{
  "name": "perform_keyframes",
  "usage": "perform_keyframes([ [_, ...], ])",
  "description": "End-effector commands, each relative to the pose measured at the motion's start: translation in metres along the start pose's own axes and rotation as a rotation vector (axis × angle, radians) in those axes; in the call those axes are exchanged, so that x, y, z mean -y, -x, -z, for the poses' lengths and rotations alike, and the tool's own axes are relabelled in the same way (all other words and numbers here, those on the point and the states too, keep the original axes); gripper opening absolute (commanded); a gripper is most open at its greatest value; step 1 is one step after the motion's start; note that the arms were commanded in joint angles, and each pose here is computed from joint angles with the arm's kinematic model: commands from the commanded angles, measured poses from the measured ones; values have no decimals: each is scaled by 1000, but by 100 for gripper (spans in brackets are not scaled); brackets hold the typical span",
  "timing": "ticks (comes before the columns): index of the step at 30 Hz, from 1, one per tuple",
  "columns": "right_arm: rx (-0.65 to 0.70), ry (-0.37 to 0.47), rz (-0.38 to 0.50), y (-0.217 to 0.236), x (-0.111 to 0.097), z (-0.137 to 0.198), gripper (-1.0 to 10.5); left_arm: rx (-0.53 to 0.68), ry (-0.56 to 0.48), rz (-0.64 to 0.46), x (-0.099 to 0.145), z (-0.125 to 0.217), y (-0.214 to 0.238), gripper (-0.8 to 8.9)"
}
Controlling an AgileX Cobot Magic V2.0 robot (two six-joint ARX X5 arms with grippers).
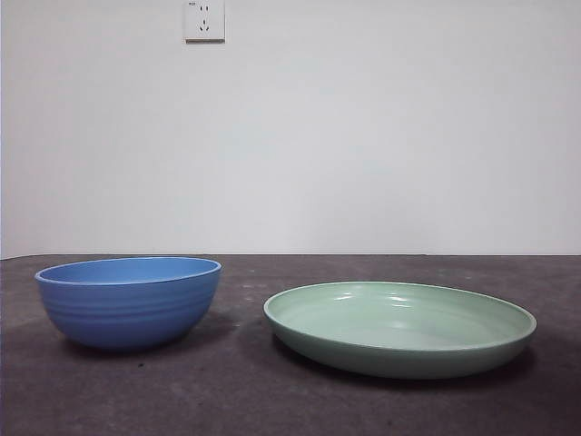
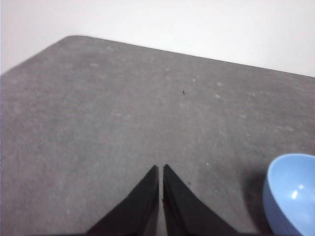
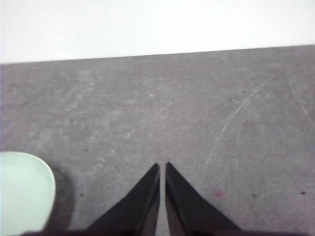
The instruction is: Pick up the blue bowl, put it on the green plate, put it on desk
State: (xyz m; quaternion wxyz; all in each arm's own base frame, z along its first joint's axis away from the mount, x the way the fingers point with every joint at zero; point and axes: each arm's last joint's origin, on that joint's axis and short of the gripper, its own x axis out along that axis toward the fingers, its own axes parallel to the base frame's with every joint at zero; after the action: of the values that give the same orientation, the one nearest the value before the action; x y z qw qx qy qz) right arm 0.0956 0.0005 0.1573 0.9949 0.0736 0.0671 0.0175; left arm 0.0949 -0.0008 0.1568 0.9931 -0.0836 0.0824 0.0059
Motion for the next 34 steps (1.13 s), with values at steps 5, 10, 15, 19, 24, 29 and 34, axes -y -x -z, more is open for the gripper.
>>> perform_keyframes([
  [5,50,-184,-51,12,-7,-35,11,58,101,26,7,-35,7,16],
  [10,-56,-215,-138,15,-13,-53,11,16,112,76,14,-61,6,16],
  [15,-168,-233,-223,13,-20,-79,11,-80,103,170,26,-92,0,16],
  [19,-260,-253,-307,7,-25,-98,11,-165,100,275,37,-119,-7,16],
  [24,-385,-277,-417,-3,-31,-122,11,-291,100,391,49,-144,-22,16],
  [29,-459,-242,-531,-14,-36,-139,11,-410,59,495,59,-154,-39,16],
  [34,-551,-219,-581,-27,-39,-144,11,-541,52,580,66,-150,-55,19],
])
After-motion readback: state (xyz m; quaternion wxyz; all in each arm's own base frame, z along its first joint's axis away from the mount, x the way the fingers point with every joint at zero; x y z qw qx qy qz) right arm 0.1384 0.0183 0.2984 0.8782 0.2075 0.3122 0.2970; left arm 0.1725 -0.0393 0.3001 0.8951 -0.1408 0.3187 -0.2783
